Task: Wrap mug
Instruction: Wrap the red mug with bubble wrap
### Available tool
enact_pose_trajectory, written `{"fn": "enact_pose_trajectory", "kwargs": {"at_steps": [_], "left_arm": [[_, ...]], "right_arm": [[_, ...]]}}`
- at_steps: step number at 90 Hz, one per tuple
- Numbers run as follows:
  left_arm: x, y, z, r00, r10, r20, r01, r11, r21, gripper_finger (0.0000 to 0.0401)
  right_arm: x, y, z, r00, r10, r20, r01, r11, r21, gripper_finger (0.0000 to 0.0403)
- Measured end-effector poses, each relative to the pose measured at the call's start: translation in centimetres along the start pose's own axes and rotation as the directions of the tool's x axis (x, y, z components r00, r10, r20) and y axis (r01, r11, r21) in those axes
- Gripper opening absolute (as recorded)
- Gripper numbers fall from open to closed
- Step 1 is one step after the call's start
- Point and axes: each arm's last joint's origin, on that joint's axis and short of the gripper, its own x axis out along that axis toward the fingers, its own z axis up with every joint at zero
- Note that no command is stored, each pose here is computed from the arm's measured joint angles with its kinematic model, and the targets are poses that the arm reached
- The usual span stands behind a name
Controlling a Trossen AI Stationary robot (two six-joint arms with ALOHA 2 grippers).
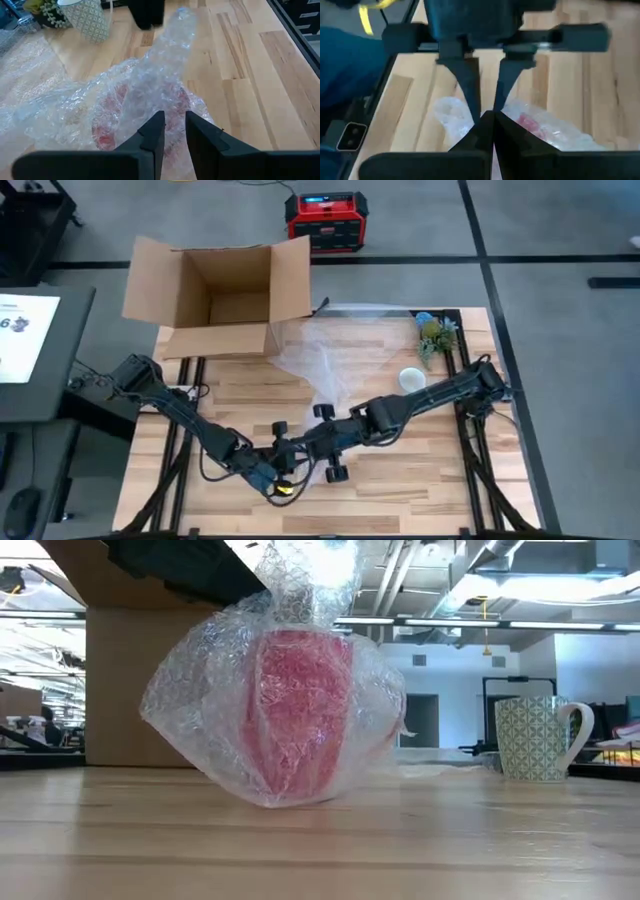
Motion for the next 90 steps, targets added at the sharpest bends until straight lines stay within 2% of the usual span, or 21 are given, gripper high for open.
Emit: {"fn": "enact_pose_trajectory", "kwargs": {"at_steps": [16, 34, 52, 67, 90], "left_arm": [[0.0, 0.0, 0.0, 1.0, 0.001, -0.003, -0.001, 1.0, 0.002, 0.0056], [-0.2, -0.2, -0.6, 0.998, -0.033, -0.053, 0.035, 0.999, 0.038, 0.0056], [-0.9, -0.6, -0.9, 0.996, -0.05, -0.074, 0.052, 0.998, 0.025, 0.0056], [-1.0, -0.4, -1.2, 0.994, -0.034, -0.107, 0.035, 0.999, 0.003, 0.0056], [-0.6, -0.1, -1.0, 0.996, -0.015, -0.087, 0.017, 1.0, 0.02, 0.0056]], "right_arm": [[2.9, -1.3, -1.0, 0.996, 0.016, -0.09, -0.015, 1.0, 0.015, 0.0], [7.3, -2.4, -3.6, 0.961, 0.015, -0.277, -0.009, 1.0, 0.021, 0.0], [11.5, -3.0, -5.3, 0.939, 0.023, -0.342, -0.035, 0.999, -0.029, 0.0], [11.6, -3.2, -5.3, 0.944, 0.027, -0.329, -0.049, 0.997, -0.057, 0.0], [7.3, -2.3, -3.7, 0.96, 0.024, -0.278, -0.047, 0.996, -0.076, 0.0]]}}
